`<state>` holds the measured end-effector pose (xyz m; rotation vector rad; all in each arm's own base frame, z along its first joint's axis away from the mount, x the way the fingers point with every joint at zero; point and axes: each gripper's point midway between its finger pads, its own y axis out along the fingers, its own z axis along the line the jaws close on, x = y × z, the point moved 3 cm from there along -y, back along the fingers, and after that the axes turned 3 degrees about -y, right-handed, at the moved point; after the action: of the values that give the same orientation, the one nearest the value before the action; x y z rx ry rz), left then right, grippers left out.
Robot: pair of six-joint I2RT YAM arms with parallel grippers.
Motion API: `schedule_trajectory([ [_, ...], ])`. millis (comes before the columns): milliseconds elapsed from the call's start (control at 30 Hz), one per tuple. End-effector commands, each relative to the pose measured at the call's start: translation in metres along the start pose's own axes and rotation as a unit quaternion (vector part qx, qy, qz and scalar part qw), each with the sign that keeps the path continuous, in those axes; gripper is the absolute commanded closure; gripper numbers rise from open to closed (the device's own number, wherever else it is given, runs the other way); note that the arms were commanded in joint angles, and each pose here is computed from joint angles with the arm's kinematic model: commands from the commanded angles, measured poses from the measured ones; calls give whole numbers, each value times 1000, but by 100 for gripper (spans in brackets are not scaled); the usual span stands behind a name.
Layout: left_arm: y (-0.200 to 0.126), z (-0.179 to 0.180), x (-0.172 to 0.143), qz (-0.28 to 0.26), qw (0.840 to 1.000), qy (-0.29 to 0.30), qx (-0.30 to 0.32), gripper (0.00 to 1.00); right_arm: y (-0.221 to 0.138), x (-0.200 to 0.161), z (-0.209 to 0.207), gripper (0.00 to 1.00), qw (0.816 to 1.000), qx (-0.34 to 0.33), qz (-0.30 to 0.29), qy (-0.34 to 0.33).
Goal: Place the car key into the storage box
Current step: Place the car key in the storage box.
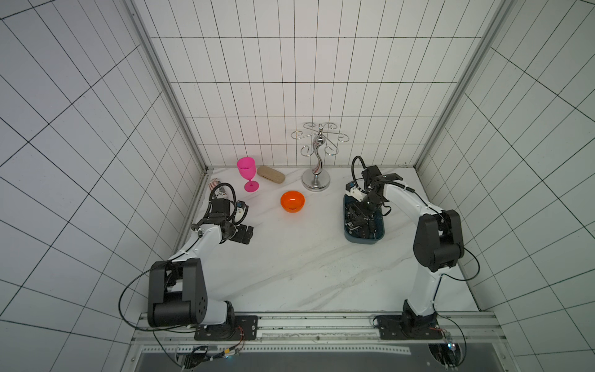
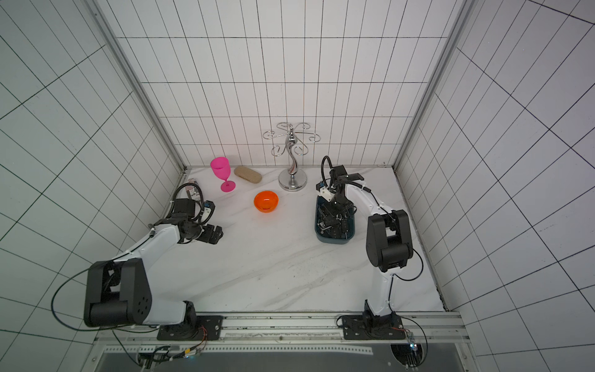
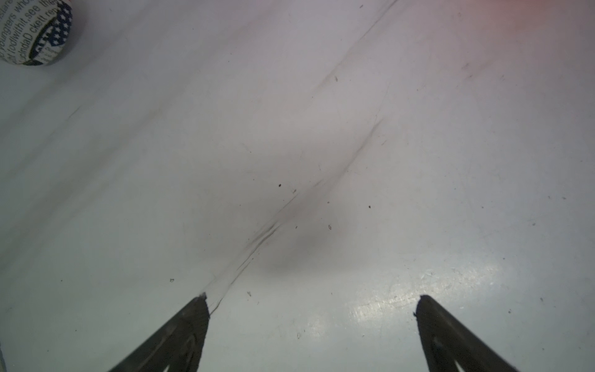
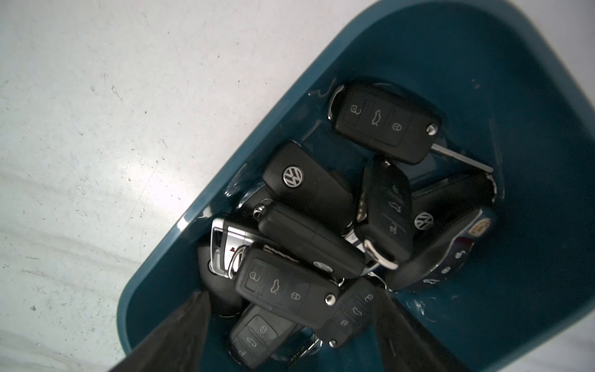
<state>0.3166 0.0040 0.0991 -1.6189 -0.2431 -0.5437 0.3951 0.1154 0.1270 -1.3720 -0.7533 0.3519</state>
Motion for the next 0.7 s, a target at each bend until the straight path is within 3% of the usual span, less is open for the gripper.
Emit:
schedule_trajectory([
  [0, -10, 16, 24, -56, 997, -34, 29, 2, -5, -5, 3, 15, 1000, 5, -26, 12],
  [67, -10, 23, 29, -78, 995, -50, 41, 2, -18, 0, -1, 11, 997, -26, -70, 5],
  [100, -11, 18, 30, -88, 995, -37, 14, 2, -27, 5, -5, 1, 993, -51, -107, 1],
  [167, -19, 21, 38, -134, 990, -42, 12, 2, -46, 8, -7, 1, 980, -94, -175, -7],
  [300, -45, 41, 60, -244, 963, -70, 91, 2, -85, 2, -8, 1, 942, -175, -285, -7],
  [400, -60, 59, 69, -290, 937, -131, 141, 2, -104, -6, -26, 1, 919, -229, -312, 68],
  [467, -57, 70, 69, -299, 924, -176, 162, 2, -110, -15, -48, 1, 891, -290, -320, 135],
  [533, -46, 74, 69, -300, 921, -185, 165, 2, -115, -26, -61, 1, 866, -332, -329, 177],
  [600, -41, 77, 76, -303, 919, -186, 172, 2, -116, -31, -61, 1, 866, -333, -330, 172],
  [667, -42, 77, 80, -304, 913, -207, 177, 2, -110, -32, -52, 1, 880, -313, -330, 138],
])
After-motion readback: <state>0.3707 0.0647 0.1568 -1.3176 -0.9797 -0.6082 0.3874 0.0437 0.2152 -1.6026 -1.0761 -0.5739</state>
